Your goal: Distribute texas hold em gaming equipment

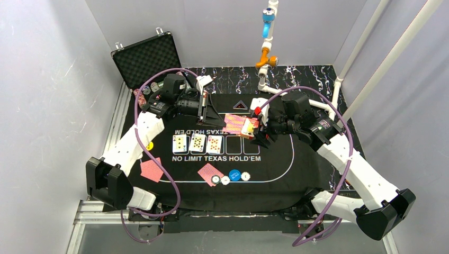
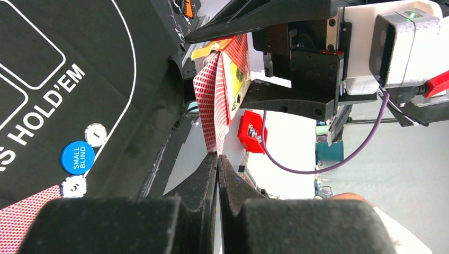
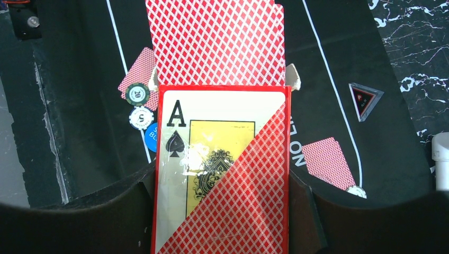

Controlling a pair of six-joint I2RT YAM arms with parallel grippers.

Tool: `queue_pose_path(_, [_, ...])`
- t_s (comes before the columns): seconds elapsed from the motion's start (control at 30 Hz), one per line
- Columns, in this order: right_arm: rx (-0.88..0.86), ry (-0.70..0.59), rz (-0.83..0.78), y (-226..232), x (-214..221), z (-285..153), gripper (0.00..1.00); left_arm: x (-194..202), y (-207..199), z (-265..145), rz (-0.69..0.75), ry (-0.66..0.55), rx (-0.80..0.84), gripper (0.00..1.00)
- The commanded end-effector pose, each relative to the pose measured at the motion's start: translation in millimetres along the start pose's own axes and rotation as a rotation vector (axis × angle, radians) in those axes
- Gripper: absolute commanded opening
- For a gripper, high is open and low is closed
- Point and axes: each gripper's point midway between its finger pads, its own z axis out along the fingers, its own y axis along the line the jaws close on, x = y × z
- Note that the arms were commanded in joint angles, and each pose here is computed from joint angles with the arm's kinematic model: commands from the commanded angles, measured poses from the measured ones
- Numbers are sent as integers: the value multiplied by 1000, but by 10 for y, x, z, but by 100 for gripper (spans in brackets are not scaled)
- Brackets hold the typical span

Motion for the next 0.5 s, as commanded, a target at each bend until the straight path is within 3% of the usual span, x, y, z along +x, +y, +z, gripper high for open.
queue_pose_path(0.0, [27, -66, -41, -20, -193, -81, 1, -18, -275, -152, 74, -21, 36, 0])
queue_pose_path(0.47, [24, -65, -41, -5, -183, -87, 1, -104, -266, -208, 46, -31, 67, 0])
